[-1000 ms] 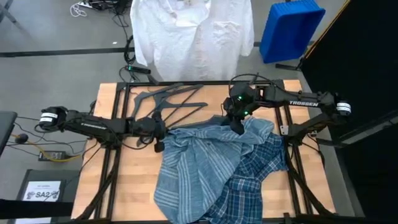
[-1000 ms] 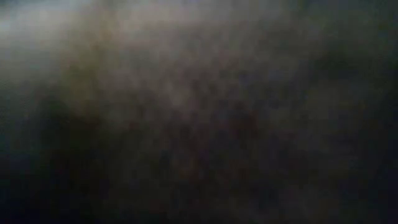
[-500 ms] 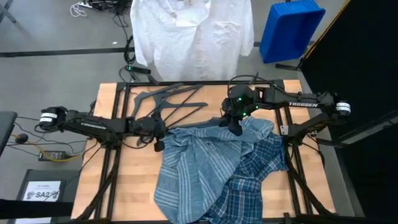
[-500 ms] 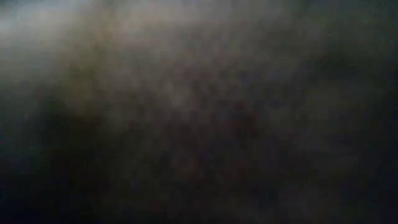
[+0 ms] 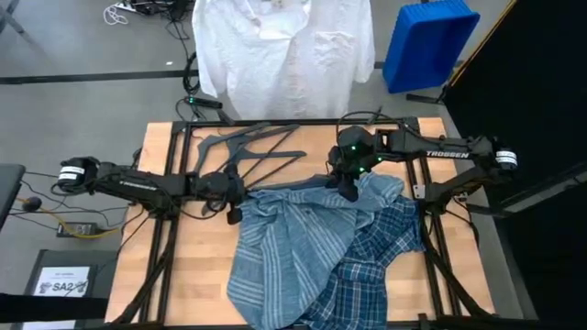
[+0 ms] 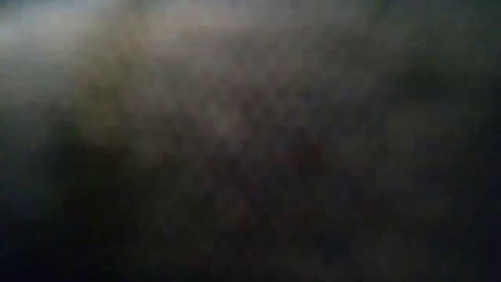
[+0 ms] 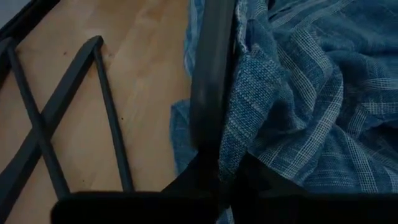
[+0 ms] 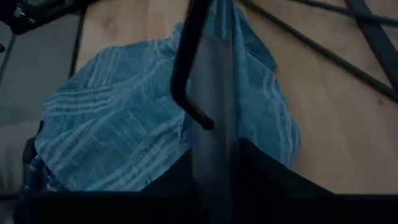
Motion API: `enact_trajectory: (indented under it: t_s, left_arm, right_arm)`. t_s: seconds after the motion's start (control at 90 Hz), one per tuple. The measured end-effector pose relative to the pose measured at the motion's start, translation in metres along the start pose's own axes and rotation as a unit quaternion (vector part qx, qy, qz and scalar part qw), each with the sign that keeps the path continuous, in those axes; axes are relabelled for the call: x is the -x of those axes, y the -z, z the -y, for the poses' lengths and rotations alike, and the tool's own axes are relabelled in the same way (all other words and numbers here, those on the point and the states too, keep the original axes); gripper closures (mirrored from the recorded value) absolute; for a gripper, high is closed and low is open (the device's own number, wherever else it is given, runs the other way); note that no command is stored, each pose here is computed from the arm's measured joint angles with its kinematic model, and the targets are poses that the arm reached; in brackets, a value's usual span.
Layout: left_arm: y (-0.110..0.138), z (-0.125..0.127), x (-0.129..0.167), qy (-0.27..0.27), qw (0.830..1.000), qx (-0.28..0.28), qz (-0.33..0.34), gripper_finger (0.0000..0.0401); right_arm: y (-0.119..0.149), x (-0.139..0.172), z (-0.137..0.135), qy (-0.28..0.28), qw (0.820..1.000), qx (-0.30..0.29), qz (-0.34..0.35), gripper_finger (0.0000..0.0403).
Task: Hang clothes
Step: Insert the black hanger into the green shirt
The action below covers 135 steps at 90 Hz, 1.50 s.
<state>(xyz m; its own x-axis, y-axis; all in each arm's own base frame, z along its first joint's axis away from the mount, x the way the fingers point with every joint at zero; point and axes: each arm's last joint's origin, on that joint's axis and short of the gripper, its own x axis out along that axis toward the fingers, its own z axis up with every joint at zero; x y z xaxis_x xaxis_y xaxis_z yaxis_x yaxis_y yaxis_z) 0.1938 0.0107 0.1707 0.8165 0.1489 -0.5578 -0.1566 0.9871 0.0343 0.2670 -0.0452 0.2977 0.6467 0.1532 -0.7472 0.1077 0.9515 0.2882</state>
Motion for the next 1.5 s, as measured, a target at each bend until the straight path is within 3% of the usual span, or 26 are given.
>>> enact_trajectory:
  t_s: [0.344,0.622,0.956,1.2,1.5]
  left_arm:
    - [-0.001,0.000,0.000,0.000,1.000,0.000,0.003,0.0401]
    - [-0.001,0.000,0.000,0.000,1.000,0.000,0.002,0.0401]
    - [-0.001,0.000,0.000,0.000,1.000,0.001,0.000,0.0401]
    - [0.000,0.000,0.000,0.000,1.000,0.010,-0.001,0.0401]
    - [0.001,0.000,0.000,-0.001,1.000,0.011,-0.011,0.0401]
  right_arm:
    - [0.012,0.000,0.004,0.056,0.997,-0.019,-0.058,0.0308]
    - [0.012,0.000,0.004,0.062,0.996,-0.013,-0.055,0.0295]
    - [0.017,0.003,0.006,0.108,0.991,-0.026,-0.075,0.0289]
    - [0.017,0.004,0.008,0.137,0.987,-0.038,-0.070,0.0280]
    - [0.017,0.000,0.004,0.104,0.995,0.010,-0.002,0.0276]
